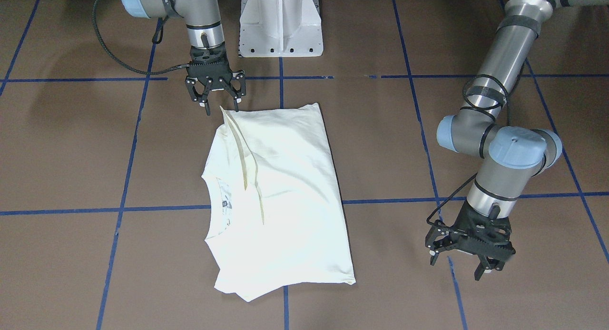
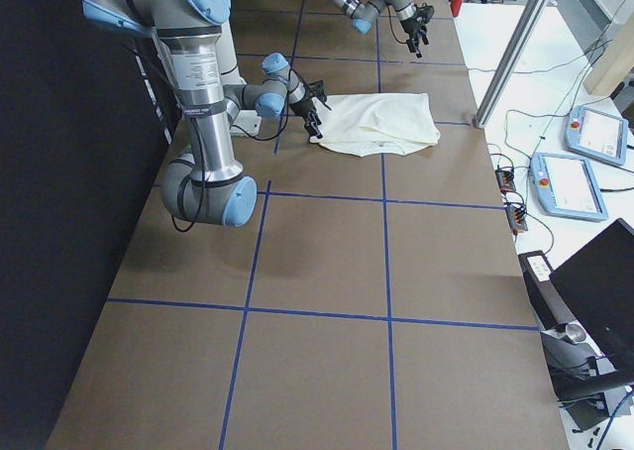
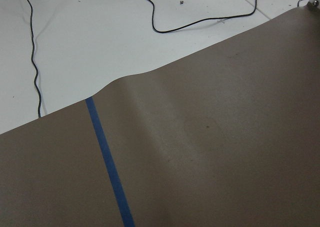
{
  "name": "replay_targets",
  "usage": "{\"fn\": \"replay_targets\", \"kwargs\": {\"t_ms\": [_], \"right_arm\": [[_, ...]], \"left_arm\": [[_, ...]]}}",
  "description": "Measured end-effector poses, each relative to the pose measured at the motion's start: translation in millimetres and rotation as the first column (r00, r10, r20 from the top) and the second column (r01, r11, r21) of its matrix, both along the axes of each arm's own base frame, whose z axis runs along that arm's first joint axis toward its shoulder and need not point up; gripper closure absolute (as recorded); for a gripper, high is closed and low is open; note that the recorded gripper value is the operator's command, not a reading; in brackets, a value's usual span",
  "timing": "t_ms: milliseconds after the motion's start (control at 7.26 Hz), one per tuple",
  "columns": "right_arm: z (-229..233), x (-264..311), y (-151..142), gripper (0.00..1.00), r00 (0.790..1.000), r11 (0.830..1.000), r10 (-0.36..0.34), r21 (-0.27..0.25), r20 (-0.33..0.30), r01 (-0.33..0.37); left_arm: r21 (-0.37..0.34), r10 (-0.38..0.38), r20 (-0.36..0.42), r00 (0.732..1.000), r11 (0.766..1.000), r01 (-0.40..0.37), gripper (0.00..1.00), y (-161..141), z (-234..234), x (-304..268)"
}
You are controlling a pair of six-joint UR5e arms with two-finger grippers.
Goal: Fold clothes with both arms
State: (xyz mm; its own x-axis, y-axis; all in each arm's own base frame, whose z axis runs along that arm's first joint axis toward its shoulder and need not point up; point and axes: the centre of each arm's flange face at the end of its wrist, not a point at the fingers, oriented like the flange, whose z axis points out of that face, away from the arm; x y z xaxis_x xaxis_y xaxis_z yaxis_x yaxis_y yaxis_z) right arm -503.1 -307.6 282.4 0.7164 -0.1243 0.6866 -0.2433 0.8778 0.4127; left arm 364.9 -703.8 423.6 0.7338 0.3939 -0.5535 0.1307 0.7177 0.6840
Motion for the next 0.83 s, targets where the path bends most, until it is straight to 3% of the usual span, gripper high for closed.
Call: {"fn": "replay_targets", "kwargs": {"t_ms": [276,413,827], "right_arm": [[-15,-11,-31,0.0,1.0,0.999,-0.015,0.035,-0.027,0.016],[-24,-26,-51,0.05,0.999,0.999,-0.003,0.038,-0.041,0.004],[-44,-70,-132,0.54,0.993,0.997,0.08,0.002,-0.083,-0.081]], "left_arm": [[0.0,0.0,0.0,1.0,1.0,0.0,0.0,0,0,0],[0.0,0.0,0.0,1.0,1.0,0.0,0.0,0,0,0],[-0.002,0.005,-0.001,1.0,1.0,-0.005,0.0,1,1,1]]}}
